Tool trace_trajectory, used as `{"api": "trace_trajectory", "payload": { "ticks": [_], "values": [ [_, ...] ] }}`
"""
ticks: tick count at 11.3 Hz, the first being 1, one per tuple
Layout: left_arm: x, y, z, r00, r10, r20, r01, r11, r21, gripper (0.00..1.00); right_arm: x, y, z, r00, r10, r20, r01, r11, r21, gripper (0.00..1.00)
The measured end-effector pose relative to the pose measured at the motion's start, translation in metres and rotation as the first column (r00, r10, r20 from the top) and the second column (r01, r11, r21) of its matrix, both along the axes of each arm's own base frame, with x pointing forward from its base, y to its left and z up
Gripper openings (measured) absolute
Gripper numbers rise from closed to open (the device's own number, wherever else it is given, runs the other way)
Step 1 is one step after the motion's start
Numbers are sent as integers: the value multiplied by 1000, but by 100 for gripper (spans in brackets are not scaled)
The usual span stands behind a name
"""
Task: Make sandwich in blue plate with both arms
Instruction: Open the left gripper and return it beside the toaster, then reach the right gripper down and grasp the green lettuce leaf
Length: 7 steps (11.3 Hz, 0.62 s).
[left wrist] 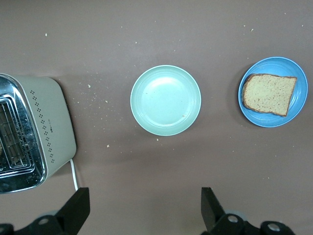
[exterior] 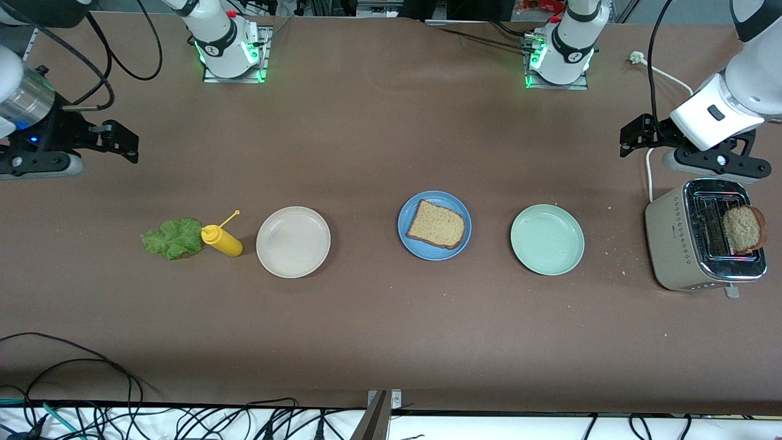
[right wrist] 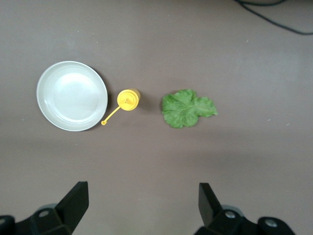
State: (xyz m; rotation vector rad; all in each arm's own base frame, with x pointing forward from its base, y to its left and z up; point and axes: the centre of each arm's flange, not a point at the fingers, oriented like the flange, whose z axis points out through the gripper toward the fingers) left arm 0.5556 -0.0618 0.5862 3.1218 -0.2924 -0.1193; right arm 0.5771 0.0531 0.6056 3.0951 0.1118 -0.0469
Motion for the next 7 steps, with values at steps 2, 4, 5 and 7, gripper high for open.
{"api": "trace_trajectory", "payload": {
  "ticks": [2,4,5,7],
  "values": [
    [0,0,0,1000,1,0,-1,1000,0,100,2,-31,0,997,-71,-8,71,993,90,100],
    [0,1,0,1000,1,0,-1,1000,0,100,3,-37,-1,996,-86,-13,87,990,108,100],
    [0,1,0,1000,1,0,-1,1000,0,100,5,-33,-6,997,-80,-21,82,991,109,100],
    [0,1,0,1000,2,0,-2,1000,0,100,13,-28,-23,996,-73,-49,78,991,104,100]
  ]
}}
